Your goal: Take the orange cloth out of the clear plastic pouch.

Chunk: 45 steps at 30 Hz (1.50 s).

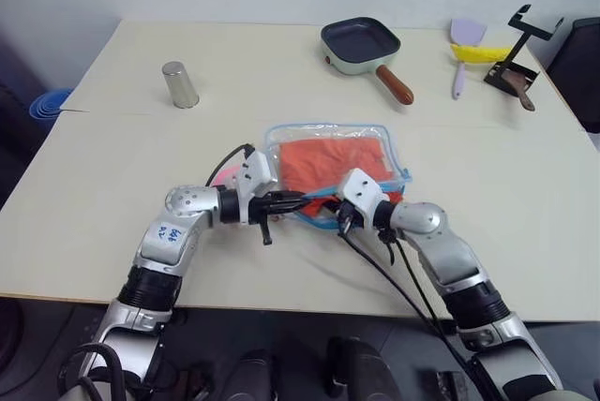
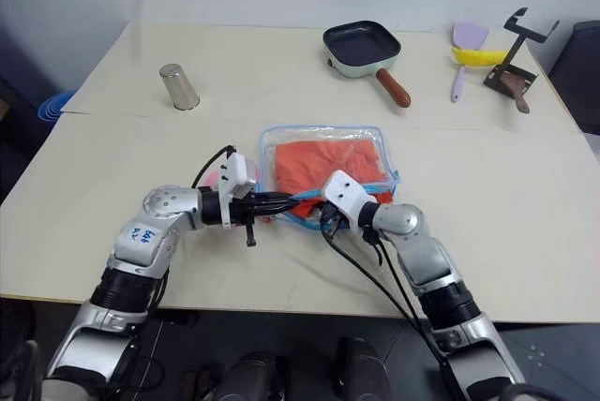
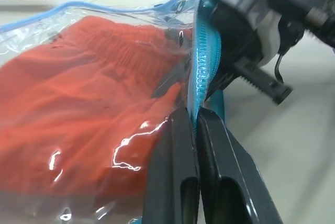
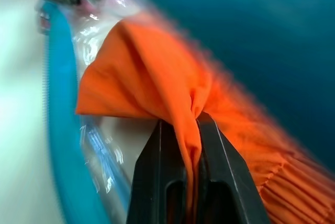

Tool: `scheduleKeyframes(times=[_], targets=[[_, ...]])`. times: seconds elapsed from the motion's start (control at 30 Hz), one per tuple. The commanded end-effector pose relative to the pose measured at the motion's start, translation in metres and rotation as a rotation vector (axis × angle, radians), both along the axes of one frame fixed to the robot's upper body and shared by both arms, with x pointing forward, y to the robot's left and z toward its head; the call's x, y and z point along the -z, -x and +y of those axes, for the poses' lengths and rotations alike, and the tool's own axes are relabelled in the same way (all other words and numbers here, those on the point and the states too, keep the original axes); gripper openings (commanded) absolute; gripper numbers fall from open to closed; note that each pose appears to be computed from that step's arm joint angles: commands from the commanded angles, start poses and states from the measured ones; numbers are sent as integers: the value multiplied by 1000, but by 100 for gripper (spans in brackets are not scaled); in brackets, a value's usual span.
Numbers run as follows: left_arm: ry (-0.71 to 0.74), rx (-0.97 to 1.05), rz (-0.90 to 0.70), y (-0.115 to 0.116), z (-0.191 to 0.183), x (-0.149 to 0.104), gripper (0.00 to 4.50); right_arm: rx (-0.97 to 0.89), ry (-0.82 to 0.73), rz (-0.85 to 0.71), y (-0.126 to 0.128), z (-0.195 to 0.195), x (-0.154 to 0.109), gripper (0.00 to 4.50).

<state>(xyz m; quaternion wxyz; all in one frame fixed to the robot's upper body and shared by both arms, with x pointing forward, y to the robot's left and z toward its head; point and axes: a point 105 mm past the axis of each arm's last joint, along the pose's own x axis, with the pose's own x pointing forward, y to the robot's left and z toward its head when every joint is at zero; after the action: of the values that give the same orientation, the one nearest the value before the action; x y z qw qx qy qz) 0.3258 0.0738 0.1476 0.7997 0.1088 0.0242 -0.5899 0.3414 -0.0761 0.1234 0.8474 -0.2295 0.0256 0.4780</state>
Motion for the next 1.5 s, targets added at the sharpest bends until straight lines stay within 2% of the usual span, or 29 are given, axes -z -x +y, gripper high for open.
scheduleKeyframes(times=[0.03, 0.2, 0.33, 0.5, 0.57, 0.67, 0.7, 0.87, 0.93, 1.03, 1.07, 1.2, 1.23, 1.3, 1.37, 1.5], targets=[[45, 0, -18, 3, -4, -11, 0, -296, -75, -29, 42, -1, -31, 3], [71, -48, 21, -1, -3, -11, 0, -472, -124, 82, 87, -17, -47, 3], [75, -91, 40, -2, 0, -8, 0, -484, -210, 291, 127, -38, -63, 3], [67, -102, 34, 2, 5, -5, 0, -320, -356, 327, 132, -72, -97, 3], [60, -108, 31, 2, 8, -4, 0, -211, -420, 316, 126, -102, -121, 3], [55, -118, 24, 3, 12, -3, 0, -62, -471, 166, 111, -143, -166, 3], [52, -122, 20, 3, 14, -4, 0, 8, -481, 63, 102, -161, -185, 3], [35, -136, -2, 2, 19, -2, 0, 248, -405, -286, 72, -223, -227, 3], [28, -142, -16, 1, 20, -2, 0, 358, -216, -367, 53, -245, -209, 3], [32, -140, -33, -2, 17, -3, 0, 356, 176, -340, 35, -259, -140, 3], [31, -138, -38, -2, 15, -3, 0, 322, 240, -322, 33, -256, -119, 3], [23, -144, -60, -7, 7, -2, 0, 284, 293, -216, 32, -255, -57, 3], [36, -154, -59, -9, 4, -3, 0, 263, 262, -179, 35, -253, -44, 3], [56, -177, -54, -12, 0, -5, 0, 250, 220, -81, 44, -253, -23, 59], [71, -188, -48, -12, -1, -6, 0, 258, 236, -68, 49, -257, -17, 116], [75, -157, -41, -4, 1, -4, 98, 257, 195, -44, 61, -254, -23, 247]])
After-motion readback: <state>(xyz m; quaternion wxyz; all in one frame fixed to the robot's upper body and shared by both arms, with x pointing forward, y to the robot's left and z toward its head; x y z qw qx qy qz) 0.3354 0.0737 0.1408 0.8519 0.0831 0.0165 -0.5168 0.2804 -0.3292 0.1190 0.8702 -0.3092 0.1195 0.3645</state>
